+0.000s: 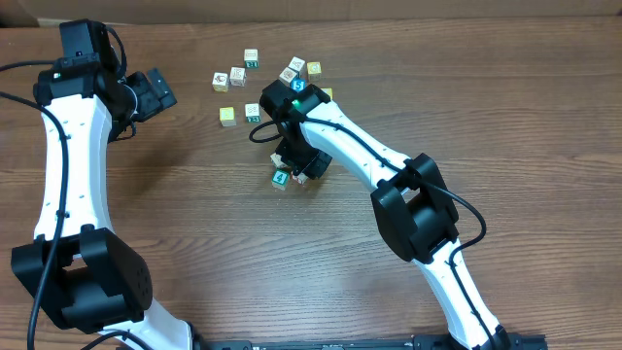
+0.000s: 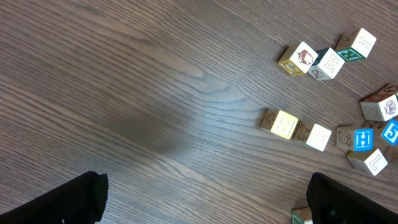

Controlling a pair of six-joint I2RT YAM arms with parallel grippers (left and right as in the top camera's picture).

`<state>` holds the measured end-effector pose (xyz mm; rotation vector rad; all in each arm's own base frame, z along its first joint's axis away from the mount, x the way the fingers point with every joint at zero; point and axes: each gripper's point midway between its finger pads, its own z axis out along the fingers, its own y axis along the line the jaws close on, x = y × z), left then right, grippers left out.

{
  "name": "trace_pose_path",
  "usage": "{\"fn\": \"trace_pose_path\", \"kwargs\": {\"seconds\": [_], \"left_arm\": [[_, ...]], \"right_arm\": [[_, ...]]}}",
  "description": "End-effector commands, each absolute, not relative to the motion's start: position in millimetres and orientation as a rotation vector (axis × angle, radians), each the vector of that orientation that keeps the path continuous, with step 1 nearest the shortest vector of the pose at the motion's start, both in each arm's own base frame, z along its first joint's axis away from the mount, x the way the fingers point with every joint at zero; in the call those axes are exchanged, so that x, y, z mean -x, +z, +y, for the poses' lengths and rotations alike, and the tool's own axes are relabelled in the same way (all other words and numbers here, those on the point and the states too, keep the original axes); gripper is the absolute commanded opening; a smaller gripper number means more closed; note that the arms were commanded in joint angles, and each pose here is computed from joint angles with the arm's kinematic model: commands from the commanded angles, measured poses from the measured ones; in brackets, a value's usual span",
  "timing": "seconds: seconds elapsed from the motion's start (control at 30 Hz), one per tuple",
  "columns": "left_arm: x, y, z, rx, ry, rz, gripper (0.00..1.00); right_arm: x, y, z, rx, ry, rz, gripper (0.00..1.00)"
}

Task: Form a circle

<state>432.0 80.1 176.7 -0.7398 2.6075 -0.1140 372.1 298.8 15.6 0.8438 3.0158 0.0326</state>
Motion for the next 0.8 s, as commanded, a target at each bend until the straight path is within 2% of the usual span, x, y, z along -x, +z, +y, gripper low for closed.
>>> {"fn": "trace_pose_path", "kwargs": {"seconds": [0.0, 0.1, 0.37, 0.77], "left_arm": [[-433.2, 174.4, 77.0, 0.739, -0.12, 2.613, 0.99], [-433.2, 174.4, 77.0, 0.739, -0.12, 2.613, 1.0], [-433.1, 174.4, 77.0, 0.739, -0.12, 2.614, 0.99], [-433.2, 174.4, 77.0, 0.739, -0.12, 2.613, 1.0]], "right_arm": [[-375.6, 35.4, 299.0, -0.819, 0.069, 2.983, 0.35], [-375.6, 35.4, 299.1, -0.819, 0.069, 2.982, 0.41], [-376.6, 35.5, 299.5, -0.82, 0.074, 2.979, 0.47], [-382.4, 35.8, 298.2, -0.832, 0.092, 2.966, 0.48]]}}
